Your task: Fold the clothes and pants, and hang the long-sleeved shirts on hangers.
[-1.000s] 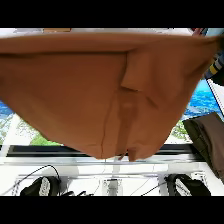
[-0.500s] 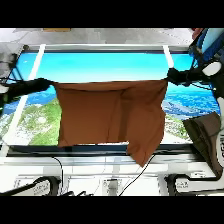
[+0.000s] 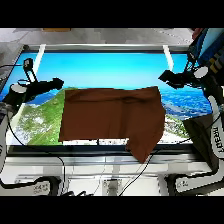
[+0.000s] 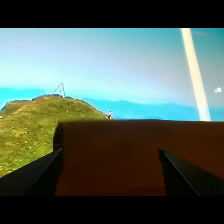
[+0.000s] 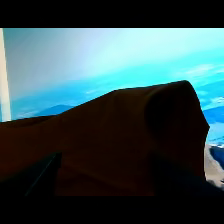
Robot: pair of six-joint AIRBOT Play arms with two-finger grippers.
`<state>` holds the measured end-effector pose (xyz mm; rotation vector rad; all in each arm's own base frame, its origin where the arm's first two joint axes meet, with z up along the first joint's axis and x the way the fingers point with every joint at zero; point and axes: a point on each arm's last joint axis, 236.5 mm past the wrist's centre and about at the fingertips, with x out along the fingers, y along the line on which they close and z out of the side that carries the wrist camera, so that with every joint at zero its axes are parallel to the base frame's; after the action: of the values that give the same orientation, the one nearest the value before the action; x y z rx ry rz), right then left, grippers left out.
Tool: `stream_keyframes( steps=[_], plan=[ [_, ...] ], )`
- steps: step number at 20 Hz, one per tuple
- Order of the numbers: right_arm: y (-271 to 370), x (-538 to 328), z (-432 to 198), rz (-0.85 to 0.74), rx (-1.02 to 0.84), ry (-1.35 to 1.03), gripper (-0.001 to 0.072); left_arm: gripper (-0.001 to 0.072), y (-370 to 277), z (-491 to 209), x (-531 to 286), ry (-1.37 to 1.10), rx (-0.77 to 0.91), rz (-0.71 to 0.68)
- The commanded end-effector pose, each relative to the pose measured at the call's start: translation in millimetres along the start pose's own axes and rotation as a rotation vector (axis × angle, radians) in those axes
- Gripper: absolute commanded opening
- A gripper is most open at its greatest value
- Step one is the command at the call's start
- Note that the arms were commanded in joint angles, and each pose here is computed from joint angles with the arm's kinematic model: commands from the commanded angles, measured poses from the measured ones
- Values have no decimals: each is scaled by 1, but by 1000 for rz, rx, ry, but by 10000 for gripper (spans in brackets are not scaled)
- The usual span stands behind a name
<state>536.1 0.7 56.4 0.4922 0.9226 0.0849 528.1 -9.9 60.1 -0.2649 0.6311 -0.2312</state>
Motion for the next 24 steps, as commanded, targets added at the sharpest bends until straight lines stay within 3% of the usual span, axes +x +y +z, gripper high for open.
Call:
stream_keyframes(
  steps=[1, 2, 3, 4, 5, 7, 8, 10, 14, 18, 21, 24],
  plan=[
    [-10, -25, -6, -60, -58, 47, 615, 701, -7, 1, -26, 36, 32, -37],
    [-16, -39, -7, -93, -79, 66, 613, 698, -8, 4, -43, 42, 56, -39],
    [-25, -58, -7, -134, -97, 84, 574, 614, -8, 8, -62, 47, 84, -37],
    [-35, -77, -7, -174, -107, 98, 454, 408, -8, 12, -84, 47, 110, -30],
    [-47, -100, -9, -222, -113, 112, 322, 258, -7, 16, -105, 43, 135, -16],
    [-72, -141, -15, -311, -118, 138, 163, 58, -7, 22, -150, 36, 182, 18],
    [-82, -158, -23, -337, -125, 167, 132, 13, -8, 20, -171, 46, 206, 37],
    [-96, -183, -50, -346, -145, 279, 15, 14, -8, 8, -199, 90, 242, 67],
    [-112, -184, -119, -287, -58, 479, 14, 13, -30, -37, -201, 236, 151, -29],
    [-97, -147, -196, -128, 7, 566, 14, 13, -39, -97, -175, 362, 69, -91],
    [-80, -128, -227, 0, -1, 584, 14, 13, -40, -123, -165, 421, 41, -113],
    [-85, -122, -241, 3, 6, 609, 14, 22, -36, -130, -160, 446, 28, -113]
  ],
)
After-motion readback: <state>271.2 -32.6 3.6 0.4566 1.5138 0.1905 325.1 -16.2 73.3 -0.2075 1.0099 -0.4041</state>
